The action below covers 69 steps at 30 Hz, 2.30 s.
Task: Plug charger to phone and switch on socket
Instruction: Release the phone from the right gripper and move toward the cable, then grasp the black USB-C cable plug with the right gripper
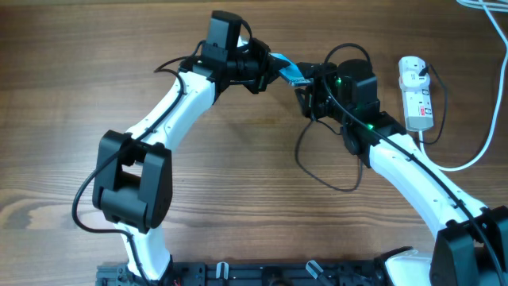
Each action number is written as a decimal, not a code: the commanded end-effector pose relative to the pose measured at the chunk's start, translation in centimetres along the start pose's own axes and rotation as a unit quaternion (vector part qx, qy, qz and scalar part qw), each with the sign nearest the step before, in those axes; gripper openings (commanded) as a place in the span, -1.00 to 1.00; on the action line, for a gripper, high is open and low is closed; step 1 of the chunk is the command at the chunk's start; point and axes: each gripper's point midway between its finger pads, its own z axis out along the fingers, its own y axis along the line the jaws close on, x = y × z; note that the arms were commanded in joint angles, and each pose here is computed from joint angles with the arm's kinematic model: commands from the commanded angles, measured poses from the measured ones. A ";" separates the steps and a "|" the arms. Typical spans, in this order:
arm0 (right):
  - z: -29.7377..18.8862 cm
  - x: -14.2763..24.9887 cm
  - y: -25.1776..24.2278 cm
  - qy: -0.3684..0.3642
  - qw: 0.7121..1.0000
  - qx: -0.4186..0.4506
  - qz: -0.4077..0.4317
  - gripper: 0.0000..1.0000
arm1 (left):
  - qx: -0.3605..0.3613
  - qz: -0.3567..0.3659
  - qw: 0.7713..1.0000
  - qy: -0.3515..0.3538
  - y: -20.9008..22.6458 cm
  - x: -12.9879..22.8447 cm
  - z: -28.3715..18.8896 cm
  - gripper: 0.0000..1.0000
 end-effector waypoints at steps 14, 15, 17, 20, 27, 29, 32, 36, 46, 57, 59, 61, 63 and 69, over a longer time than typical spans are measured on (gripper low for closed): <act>-1.5 0.4 -5.5 0.068 0.875 0.108 -0.466 0.25 | 0.004 0.153 0.987 0.049 0.3 0.0 -3.0 -0.92; -1.6 0.3 -5.9 0.071 0.872 0.115 -0.471 0.21 | 0.004 0.155 0.987 0.049 0.3 0.0 -3.0 -0.92; -1.9 -0.2 -6.6 0.074 0.869 0.130 -0.472 0.21 | 0.005 0.166 0.985 0.049 0.3 0.0 -3.0 -0.92; -2.5 -2.1 -7.5 0.066 0.875 0.159 -0.452 0.20 | 0.001 0.166 0.985 0.037 0.4 -0.4 -2.9 -0.92; -1.0 -4.0 -6.2 0.071 0.870 0.195 -0.447 0.14 | -0.003 0.164 0.986 0.008 0.4 -1.9 -3.3 -0.92; 0.0 -4.5 -6.8 0.072 0.870 0.209 -0.441 0.10 | -0.001 0.160 0.987 0.000 0.3 -2.6 -3.9 -0.92; 1.3 -5.8 -9.0 0.072 0.873 0.239 -0.419 0.03 | 0.004 0.170 0.985 -0.017 0.3 -4.4 -5.2 -0.92; 2.8 -6.9 -11.4 0.076 0.875 0.265 -0.398 -0.03 | 0.009 0.172 0.984 -0.039 0.4 -6.6 -6.9 -0.92; 4.7 -9.2 -15.8 0.082 0.871 0.309 -0.374 -0.14 | 0.009 0.149 0.987 -0.062 0.9 -8.9 -9.0 -0.92; 5.8 -9.3 -16.4 0.088 0.872 0.302 -0.375 -0.91 | 0.007 0.147 0.987 -0.062 1.0 -8.9 -9.0 -0.92; 5.3 -9.0 -15.0 0.083 0.869 0.289 -0.392 -0.91 | 0.006 0.146 0.987 -0.061 1.1 -8.9 -8.9 -0.92; 4.0 -9.2 -13.4 0.067 0.862 0.296 -0.406 -0.91 | 0.006 0.145 0.987 -0.061 1.1 -8.9 -8.9 -0.92; 2.4 -9.3 -11.9 0.067 0.835 0.332 -0.435 -0.91 | 0.007 0.146 0.987 -0.061 1.1 -8.9 -8.9 -0.92; -0.3 -11.1 -10.3 0.037 0.759 0.441 -0.479 -0.91 | 0.007 0.146 0.987 -0.061 1.1 -8.9 -8.9 -0.92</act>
